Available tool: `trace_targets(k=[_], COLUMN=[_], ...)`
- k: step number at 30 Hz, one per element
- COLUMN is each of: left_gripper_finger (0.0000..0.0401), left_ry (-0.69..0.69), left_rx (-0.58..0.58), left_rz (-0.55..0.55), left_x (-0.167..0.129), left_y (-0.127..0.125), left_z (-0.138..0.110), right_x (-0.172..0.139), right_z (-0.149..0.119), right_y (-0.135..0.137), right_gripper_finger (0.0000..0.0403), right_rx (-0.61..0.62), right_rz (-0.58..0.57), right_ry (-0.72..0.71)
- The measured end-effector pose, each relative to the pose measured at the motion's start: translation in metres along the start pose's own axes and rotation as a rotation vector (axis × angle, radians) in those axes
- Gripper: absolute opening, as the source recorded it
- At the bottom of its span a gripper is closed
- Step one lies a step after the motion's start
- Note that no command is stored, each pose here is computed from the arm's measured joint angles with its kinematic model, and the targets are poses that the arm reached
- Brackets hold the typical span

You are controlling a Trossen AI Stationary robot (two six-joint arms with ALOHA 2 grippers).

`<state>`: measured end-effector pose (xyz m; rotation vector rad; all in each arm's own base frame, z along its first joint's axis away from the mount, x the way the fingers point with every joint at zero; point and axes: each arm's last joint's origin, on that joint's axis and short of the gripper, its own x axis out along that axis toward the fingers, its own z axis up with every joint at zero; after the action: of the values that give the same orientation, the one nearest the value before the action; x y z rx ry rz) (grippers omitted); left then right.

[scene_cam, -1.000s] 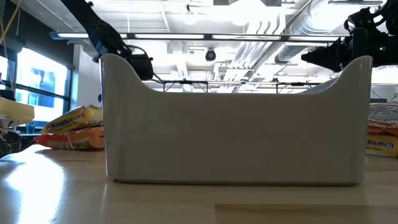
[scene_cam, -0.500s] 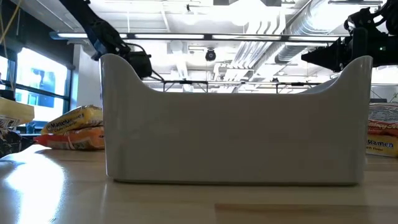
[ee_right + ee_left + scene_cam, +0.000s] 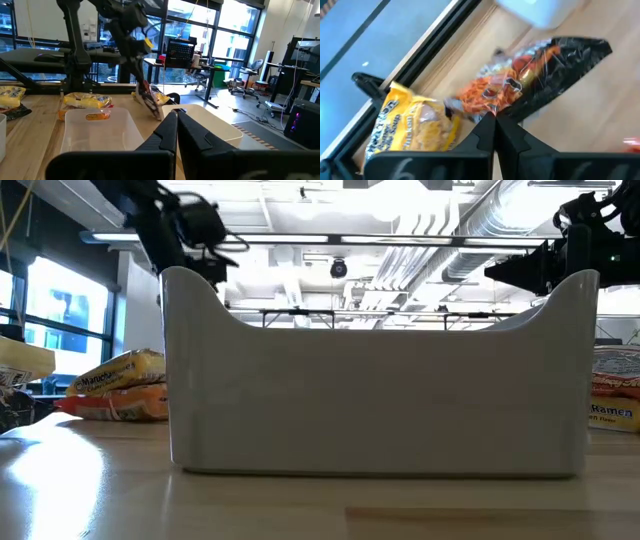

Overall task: Sort Maruchan noodles
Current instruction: Put the black noodle pack into the white bin

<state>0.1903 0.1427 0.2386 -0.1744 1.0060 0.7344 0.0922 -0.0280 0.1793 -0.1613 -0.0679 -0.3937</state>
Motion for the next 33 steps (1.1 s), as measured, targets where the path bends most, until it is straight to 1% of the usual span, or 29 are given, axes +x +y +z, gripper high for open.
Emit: trace_targets(k=[6,9,17,20,24,33], left_gripper_finger=[0.0,0.0,0.0,0.0,0.0,0.0], left_ry=[-0.082,-0.075,-0.045,-0.045,-0.05,-0.042], left_rx=[-0.032,-0.023,0.031,0.018,0.053,0.052], left_rz=[-0.102,-0.148,-0.229,-0.232,-0.217,-0.207], left_x=[-0.026,-0.031,-0.038,-0.04,-0.039,-0.036], left_y=[-0.007,-0.014,-0.039,-0.043,-0.048,-0.047], left_z=[-0.002,-0.005,-0.01,-0.011,-0.013,-0.016], right_x=[0.0,0.0,0.0,0.0,0.0,0.0], right_z=[0.0,0.0,0.0,0.0,0.0,0.0], right_y=[0.0,0.0,0.0,0.0,0.0,0.0], right_gripper_finger=[0.0,0.0,0.0,0.0,0.0,0.0], right_rx=[0.0,0.0,0.0,0.0,0.0,0.0], right_rz=[0.0,0.0,0.0,0.0,0.0,0.0], right_ry=[0.0,0.0,0.001,0.0,0.0,0.0])
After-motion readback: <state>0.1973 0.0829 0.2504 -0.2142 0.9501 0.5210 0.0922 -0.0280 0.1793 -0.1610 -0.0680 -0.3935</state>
